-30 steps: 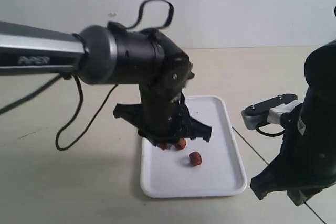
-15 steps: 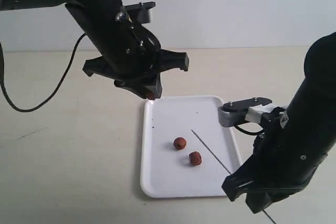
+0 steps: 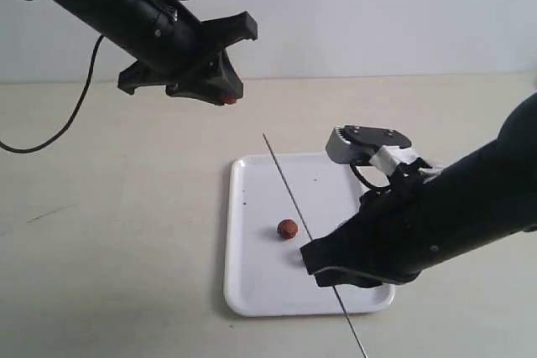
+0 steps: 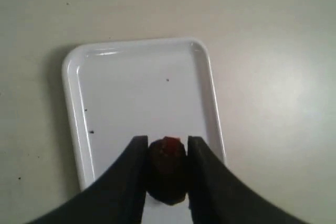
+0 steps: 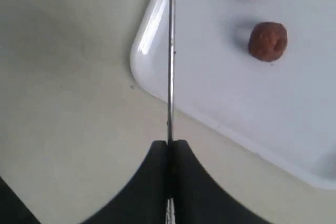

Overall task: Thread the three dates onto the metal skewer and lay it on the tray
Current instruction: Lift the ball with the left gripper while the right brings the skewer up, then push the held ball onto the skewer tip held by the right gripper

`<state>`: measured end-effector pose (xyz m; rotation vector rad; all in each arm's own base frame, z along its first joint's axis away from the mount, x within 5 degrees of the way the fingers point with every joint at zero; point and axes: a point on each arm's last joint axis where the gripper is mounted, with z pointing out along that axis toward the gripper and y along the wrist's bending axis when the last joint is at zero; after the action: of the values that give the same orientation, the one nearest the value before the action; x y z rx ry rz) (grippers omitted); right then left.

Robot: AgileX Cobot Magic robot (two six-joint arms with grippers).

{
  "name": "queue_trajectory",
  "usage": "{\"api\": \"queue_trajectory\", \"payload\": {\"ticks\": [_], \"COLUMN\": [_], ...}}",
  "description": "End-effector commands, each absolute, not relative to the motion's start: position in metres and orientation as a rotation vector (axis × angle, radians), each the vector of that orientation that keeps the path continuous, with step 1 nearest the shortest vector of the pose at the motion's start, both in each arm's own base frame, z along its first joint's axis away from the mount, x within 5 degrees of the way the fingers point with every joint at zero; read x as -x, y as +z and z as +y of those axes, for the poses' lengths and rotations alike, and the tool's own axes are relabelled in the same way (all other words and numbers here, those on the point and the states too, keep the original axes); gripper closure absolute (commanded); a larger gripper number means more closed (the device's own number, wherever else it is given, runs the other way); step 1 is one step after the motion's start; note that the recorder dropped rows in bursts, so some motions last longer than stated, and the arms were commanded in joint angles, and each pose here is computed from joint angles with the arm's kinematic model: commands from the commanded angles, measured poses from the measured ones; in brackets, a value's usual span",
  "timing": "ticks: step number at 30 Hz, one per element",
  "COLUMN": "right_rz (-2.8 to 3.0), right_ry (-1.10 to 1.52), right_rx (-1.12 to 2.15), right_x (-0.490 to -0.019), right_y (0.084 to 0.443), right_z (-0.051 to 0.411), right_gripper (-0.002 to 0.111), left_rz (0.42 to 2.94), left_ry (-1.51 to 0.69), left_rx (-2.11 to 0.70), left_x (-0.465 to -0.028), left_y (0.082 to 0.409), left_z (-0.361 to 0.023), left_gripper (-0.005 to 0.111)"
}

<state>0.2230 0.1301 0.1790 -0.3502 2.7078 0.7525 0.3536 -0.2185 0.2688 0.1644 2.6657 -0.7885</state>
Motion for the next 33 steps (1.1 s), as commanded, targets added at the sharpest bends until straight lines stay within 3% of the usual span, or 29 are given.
{"api": "queue_trajectory", "payload": {"ticks": [1,8,18,33], "right_rz": [2.584,2.466,2.495,2.458], "right_ry": [0.835,0.972,0.93,0.916], "right_rx": [0.378,0.38,0.349,0.287], "right_x": [-0.221,-0.221,-0.218,-0.223], "right_y": [0.176,0.182,0.174,0.176], "right_z": [0.134,0.141,0.137,0.136], "right_gripper": [0.108,0.108,0.108,0.108], "left_rz": [2.61,2.574,2.559,2.52], "left_ry": [-0.876,-1.075,-1.079,-1.123], "left_rx": [-0.168,-0.22,-0.118,-0.103], "left_x": [-0.359,-0.367,-0.382,-0.382], "left_y": [0.27,0.251,0.249,0.252], "left_z": [-0.219,-0.232,-0.211,-0.217], "left_gripper": [0.08,0.08,0.08,0.08]}}
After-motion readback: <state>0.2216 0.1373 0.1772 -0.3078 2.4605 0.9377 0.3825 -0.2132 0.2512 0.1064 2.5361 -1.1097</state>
